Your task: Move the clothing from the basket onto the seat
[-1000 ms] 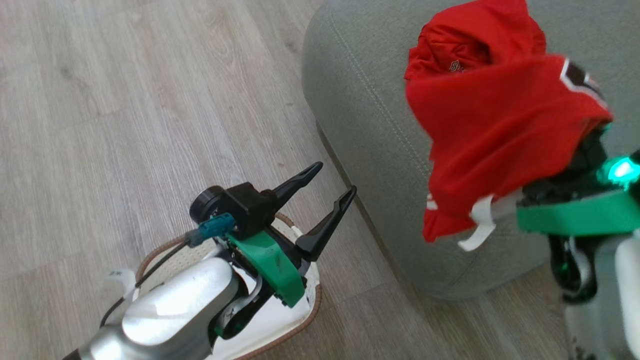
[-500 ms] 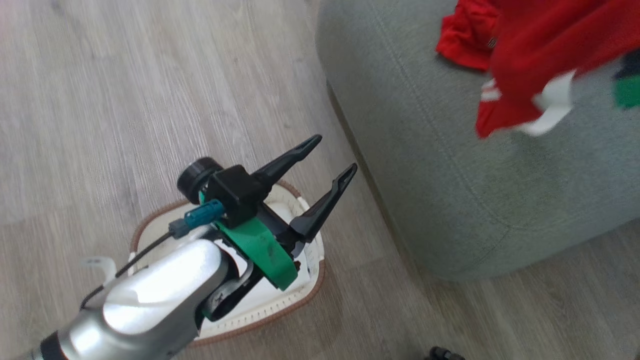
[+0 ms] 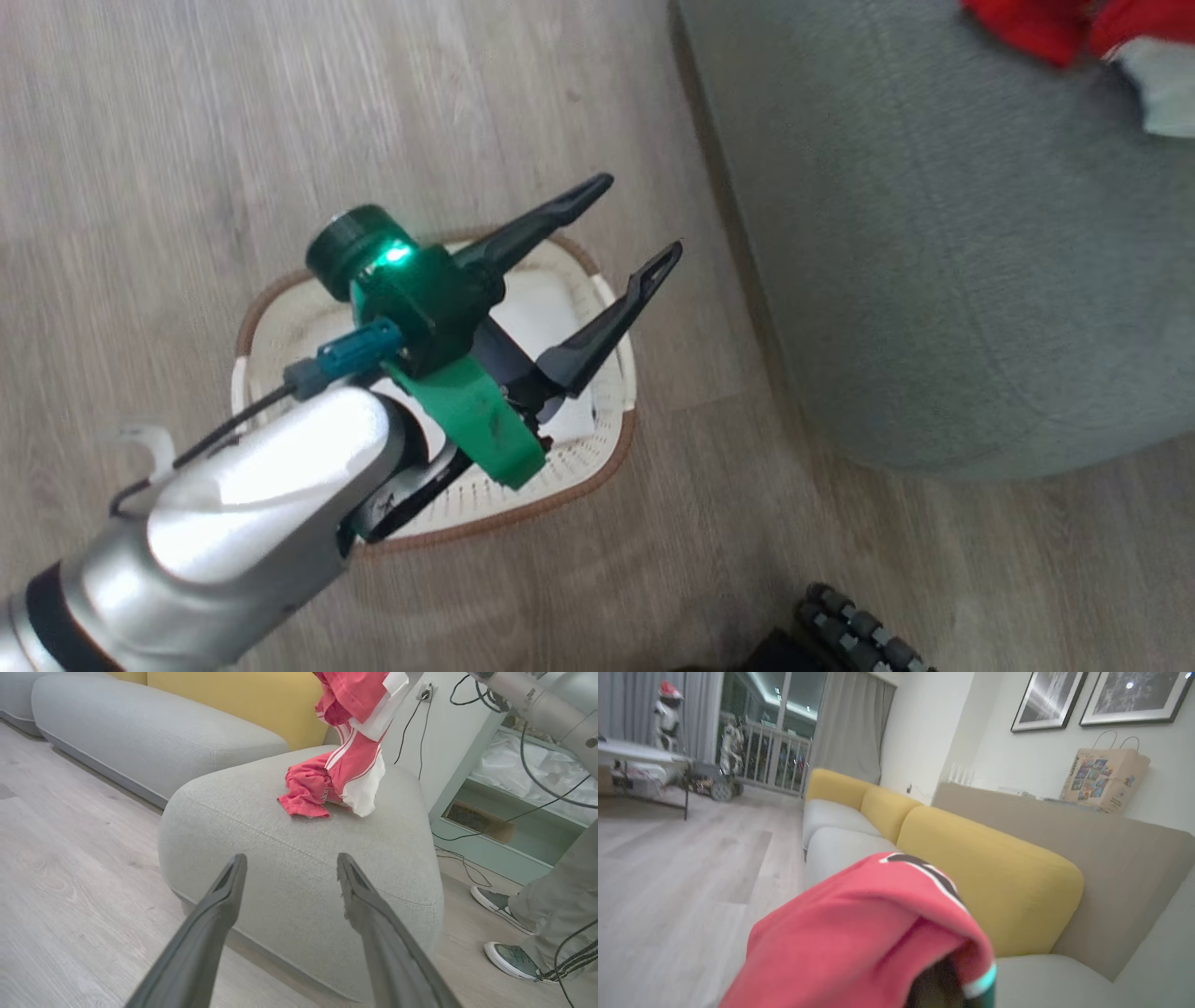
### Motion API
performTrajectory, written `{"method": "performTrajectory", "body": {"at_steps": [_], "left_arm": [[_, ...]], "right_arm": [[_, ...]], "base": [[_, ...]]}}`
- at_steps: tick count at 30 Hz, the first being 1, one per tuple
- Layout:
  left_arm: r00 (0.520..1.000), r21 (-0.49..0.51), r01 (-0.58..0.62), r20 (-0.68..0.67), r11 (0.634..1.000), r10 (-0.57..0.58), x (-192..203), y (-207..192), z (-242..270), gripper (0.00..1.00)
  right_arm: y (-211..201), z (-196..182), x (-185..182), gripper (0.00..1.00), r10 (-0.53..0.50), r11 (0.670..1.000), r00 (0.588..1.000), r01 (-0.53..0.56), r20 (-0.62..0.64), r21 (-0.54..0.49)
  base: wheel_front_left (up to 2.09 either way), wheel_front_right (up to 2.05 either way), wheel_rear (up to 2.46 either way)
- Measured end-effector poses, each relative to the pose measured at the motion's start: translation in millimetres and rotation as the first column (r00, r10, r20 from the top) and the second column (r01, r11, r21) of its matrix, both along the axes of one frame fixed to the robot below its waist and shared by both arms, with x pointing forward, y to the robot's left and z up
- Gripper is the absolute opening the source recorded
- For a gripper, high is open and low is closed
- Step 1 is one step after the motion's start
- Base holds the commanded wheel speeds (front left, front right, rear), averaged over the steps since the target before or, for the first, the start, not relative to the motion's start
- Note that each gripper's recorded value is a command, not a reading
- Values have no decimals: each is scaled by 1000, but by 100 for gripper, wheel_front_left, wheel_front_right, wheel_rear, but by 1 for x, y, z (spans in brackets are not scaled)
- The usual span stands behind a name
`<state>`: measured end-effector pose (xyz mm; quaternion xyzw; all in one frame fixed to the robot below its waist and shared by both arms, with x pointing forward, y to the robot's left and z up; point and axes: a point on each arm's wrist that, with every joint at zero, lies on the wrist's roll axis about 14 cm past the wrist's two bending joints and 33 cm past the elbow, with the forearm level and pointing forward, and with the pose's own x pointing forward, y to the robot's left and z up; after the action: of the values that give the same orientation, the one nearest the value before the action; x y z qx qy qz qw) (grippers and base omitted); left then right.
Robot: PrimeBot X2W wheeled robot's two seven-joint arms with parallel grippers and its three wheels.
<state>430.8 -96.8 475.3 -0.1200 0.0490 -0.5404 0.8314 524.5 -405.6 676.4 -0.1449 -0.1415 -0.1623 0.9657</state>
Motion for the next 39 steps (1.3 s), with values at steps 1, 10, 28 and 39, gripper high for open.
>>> {"method": "performTrajectory", "body": {"at_steps": [1, 10, 28, 39], "left_arm": [[1000, 4, -6, -4, 1000, 6, 3, 2, -4, 100], [995, 31, -74, -62, 997, 76, 23, 28, -36, 100], [989, 41, -147, -11, 988, 147, 27, 46, -20, 100], [988, 32, -155, 21, 987, 155, 1, 42, 12, 100]], "right_arm": [[-3, -9, 8, 0, -13, 1000, 999, 13, -34, -12], [-10, -136, 56, 0, -63, 998, 913, 65, -402, -10], [-21, -202, 27, 100, -108, 978, 684, 204, -721, 47], [-29, -173, -29, 100, -98, 968, 653, 237, -751, 80]], "base": [[0, 0, 0], [0, 0, 0], [0, 0, 0], [0, 0, 0]]}}
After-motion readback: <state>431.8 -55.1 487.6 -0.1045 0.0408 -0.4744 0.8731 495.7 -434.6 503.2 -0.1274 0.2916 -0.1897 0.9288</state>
